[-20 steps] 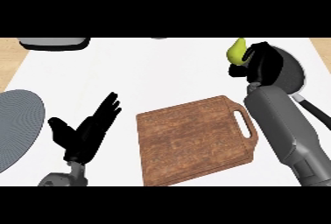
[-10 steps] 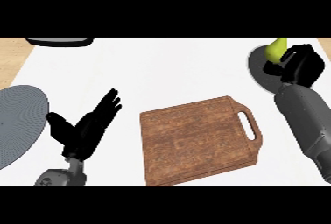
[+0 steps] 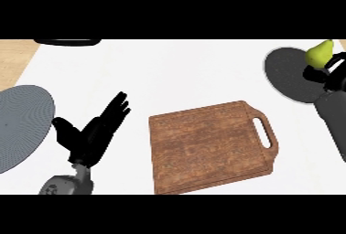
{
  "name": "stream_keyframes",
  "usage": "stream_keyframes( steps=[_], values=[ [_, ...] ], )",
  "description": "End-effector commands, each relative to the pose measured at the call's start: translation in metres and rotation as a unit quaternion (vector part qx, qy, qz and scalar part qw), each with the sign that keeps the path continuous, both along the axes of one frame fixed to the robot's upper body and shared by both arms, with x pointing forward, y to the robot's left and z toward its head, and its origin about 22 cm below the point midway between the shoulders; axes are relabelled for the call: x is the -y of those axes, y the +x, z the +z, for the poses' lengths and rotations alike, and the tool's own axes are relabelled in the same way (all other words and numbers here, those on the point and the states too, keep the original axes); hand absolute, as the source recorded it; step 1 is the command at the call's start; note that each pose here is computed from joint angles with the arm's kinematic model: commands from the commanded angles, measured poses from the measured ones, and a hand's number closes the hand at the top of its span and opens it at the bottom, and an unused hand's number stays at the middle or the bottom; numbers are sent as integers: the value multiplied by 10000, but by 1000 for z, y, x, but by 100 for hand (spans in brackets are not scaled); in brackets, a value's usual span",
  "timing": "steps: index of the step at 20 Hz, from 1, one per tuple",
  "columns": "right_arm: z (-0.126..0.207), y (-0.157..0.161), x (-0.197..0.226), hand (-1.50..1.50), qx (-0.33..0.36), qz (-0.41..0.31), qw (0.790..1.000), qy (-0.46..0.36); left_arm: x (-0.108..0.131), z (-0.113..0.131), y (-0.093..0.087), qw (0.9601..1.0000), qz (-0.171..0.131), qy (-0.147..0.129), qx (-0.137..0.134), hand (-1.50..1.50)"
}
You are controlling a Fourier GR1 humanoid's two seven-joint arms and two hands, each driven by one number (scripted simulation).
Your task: Pick the pear from the cutting board and place it in the pan
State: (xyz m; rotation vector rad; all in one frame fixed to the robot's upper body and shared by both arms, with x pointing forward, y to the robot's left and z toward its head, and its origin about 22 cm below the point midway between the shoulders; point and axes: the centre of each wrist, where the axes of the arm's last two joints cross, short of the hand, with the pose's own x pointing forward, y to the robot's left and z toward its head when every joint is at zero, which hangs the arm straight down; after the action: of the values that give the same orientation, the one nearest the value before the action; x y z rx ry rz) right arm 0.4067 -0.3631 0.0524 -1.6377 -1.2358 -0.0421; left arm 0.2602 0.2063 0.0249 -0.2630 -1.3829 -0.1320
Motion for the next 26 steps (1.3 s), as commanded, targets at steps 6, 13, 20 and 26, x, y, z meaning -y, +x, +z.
stream_keyframes(
  steps=[6,13,20,26],
  values=[
    [-13,-24,47,-150,-1423,-280,9848,951,13,-1,-3,9998,-191,-51,53,0],
    [-7,-9,19,-150,20,376,9876,1527,8,-4,-2,9998,-163,-99,-9,0],
    [2,-21,50,-150,1172,678,9594,2475,6,8,2,10000,-66,-25,23,0],
    [-29,-60,86,-150,1076,1509,9305,3160,13,-1,0,10000,10,28,-71,0]
  ],
)
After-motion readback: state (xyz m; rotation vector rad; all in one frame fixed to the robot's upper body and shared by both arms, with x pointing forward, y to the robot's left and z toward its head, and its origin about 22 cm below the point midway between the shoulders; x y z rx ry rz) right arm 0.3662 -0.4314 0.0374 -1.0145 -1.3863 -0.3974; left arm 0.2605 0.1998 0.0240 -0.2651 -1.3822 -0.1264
